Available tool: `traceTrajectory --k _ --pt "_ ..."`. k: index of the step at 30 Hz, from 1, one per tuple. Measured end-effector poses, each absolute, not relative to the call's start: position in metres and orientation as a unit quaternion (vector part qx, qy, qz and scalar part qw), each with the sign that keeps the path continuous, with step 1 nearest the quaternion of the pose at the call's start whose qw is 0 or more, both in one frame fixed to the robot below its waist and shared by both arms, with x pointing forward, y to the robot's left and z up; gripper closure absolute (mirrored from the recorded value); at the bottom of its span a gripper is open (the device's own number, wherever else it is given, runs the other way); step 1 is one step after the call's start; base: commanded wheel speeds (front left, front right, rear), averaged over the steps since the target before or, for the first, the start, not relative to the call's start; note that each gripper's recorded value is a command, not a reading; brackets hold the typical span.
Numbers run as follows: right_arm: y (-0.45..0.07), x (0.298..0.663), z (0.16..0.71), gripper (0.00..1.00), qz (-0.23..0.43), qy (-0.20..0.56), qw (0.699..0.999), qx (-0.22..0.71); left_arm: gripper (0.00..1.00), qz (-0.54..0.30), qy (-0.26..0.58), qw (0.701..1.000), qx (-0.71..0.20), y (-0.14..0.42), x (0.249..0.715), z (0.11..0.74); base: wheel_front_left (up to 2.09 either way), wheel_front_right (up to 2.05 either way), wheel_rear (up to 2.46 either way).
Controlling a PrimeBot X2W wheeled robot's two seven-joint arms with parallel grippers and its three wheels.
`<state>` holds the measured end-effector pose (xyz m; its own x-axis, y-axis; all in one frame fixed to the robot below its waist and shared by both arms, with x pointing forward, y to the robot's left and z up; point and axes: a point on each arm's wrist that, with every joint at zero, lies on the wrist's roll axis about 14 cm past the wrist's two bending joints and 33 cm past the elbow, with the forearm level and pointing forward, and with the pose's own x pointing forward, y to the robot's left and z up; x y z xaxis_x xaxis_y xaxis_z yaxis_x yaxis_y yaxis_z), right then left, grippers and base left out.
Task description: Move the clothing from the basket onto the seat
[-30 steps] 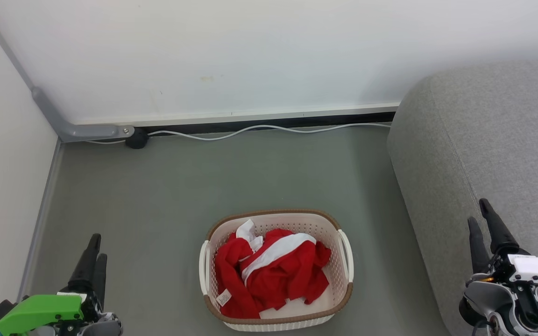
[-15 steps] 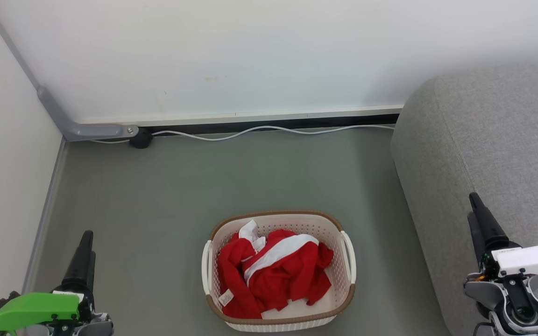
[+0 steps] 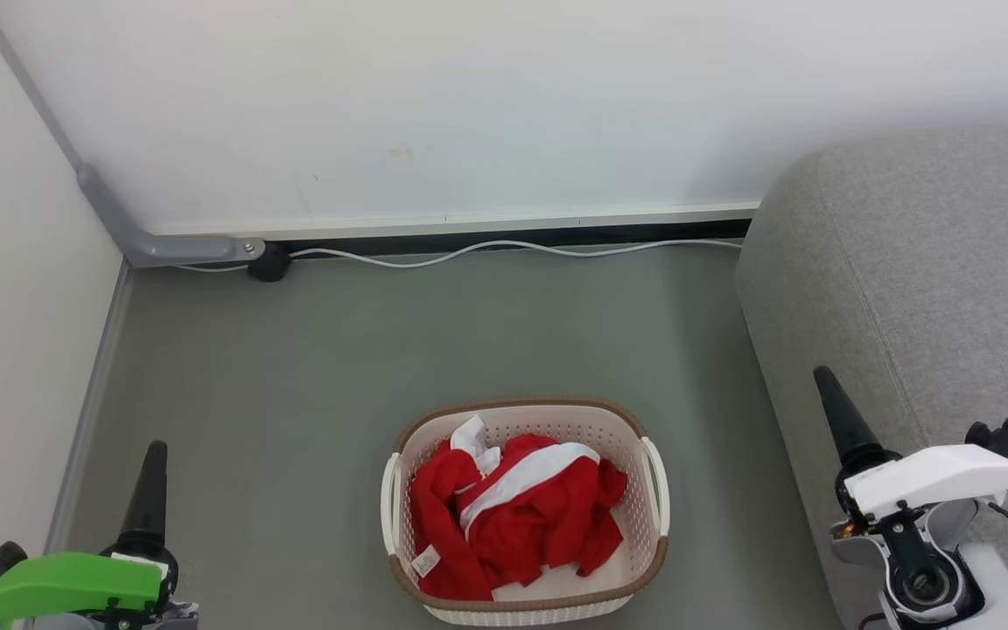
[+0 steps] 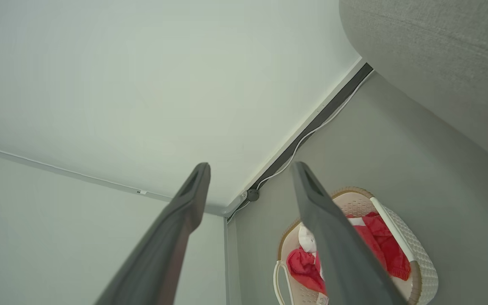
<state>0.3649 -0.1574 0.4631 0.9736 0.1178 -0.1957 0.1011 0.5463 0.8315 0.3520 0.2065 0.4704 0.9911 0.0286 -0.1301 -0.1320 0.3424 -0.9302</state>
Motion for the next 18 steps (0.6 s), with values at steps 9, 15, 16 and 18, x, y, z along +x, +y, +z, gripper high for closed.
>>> traceTrajectory --k 9,15,16,18 --pt "-0.141 0.361 0.460 0.00 0.024 0.127 0.901 0.413 0.00 0.042 0.045 0.855 -0.515 0.205 0.351 0.473 0.00 0.00 0.00" --pt "-0.132 0.358 0.457 0.00 0.035 0.131 0.919 0.371 0.00 0.043 0.040 0.874 -0.482 0.207 0.350 0.475 0.00 0.00 0.00" --pt "-0.131 0.357 0.456 0.00 0.037 0.131 0.922 0.363 0.00 0.042 0.039 0.879 -0.473 0.208 0.350 0.476 0.00 0.00 0.00" --pt "-0.130 0.356 0.456 0.00 0.039 0.132 0.924 0.355 0.00 0.042 0.036 0.883 -0.467 0.208 0.350 0.478 0.00 0.00 0.00"
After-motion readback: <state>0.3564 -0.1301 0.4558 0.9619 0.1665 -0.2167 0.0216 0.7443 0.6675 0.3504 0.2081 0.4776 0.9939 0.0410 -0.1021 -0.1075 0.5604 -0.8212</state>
